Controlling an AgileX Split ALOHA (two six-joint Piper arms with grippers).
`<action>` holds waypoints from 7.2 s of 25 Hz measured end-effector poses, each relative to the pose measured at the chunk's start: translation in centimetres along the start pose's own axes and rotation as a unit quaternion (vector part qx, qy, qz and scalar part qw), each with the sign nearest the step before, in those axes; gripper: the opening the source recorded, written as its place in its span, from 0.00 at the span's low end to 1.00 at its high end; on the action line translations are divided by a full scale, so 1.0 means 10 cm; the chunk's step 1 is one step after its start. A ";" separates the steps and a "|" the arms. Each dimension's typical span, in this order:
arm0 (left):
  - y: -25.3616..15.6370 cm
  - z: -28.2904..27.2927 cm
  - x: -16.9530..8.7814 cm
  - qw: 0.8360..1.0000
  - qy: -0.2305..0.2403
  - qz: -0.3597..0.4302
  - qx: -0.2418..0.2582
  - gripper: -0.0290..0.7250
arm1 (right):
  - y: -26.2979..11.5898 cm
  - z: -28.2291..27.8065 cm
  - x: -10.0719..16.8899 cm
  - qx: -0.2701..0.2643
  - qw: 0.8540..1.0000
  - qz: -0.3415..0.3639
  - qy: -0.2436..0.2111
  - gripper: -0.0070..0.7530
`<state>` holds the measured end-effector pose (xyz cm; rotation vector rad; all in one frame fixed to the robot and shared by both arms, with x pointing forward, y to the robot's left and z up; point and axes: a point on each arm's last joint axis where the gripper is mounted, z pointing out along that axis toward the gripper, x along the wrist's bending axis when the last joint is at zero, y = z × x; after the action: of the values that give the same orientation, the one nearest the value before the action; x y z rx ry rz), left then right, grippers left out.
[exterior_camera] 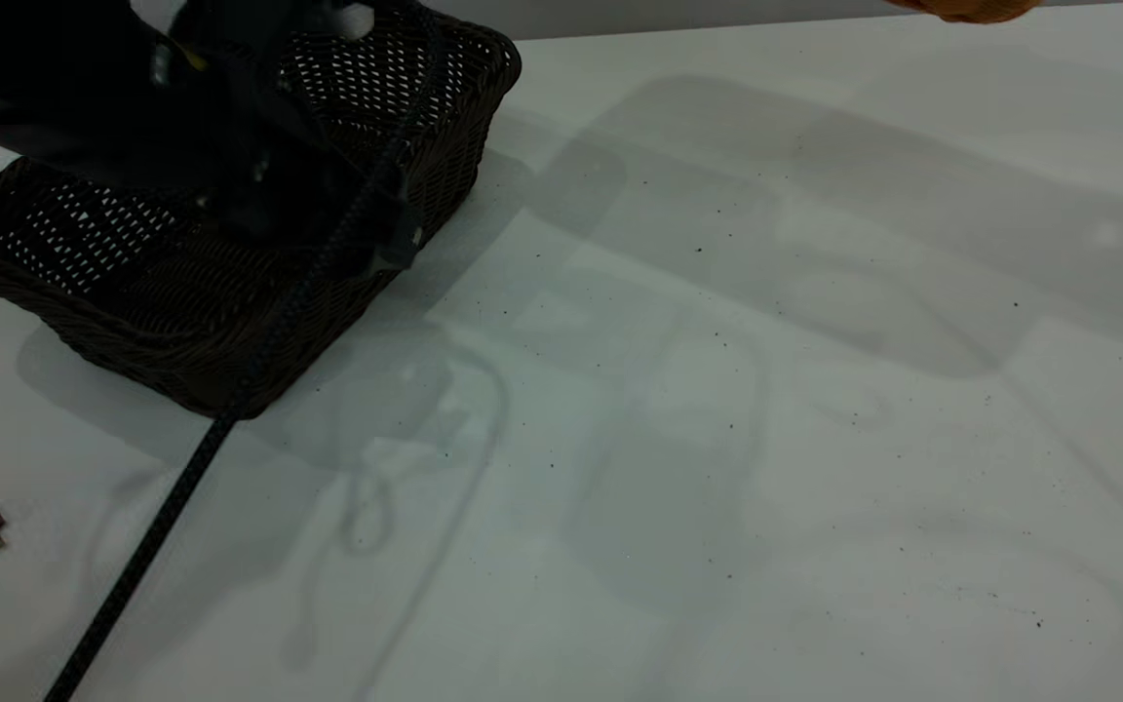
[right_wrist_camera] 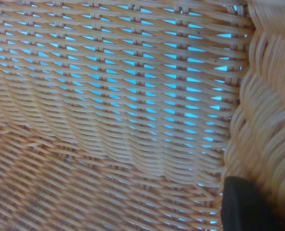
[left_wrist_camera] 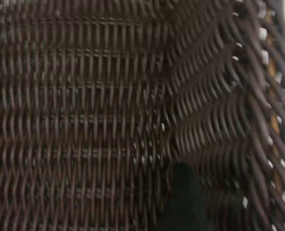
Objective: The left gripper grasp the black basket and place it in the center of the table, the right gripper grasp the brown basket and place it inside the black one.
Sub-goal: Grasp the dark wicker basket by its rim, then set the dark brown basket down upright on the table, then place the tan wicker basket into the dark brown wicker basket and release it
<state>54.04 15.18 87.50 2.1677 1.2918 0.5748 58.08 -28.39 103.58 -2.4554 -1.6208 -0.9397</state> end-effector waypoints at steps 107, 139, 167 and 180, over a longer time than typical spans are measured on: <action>1.26 -3.25 -0.66 0.854 -0.106 0.311 -0.403 0.86 | -0.36 0.30 0.60 0.184 0.961 -0.208 0.009 0.14; 1.31 -3.31 -0.64 0.849 -0.100 0.308 -0.416 0.84 | -0.78 0.99 0.67 0.325 0.914 -0.241 0.026 0.14; 1.30 -3.31 -0.65 0.850 -0.102 0.310 -0.413 0.84 | -0.81 1.40 0.51 0.335 0.915 -0.226 0.015 0.14; 1.31 -3.31 -0.64 0.849 -0.100 0.309 -0.417 0.84 | -0.82 1.39 0.53 0.338 0.914 -0.223 0.023 0.34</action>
<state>39.66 12.13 120.58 1.7513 0.1013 0.9125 58.87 -15.38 92.75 -1.6264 -2.0803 -0.3437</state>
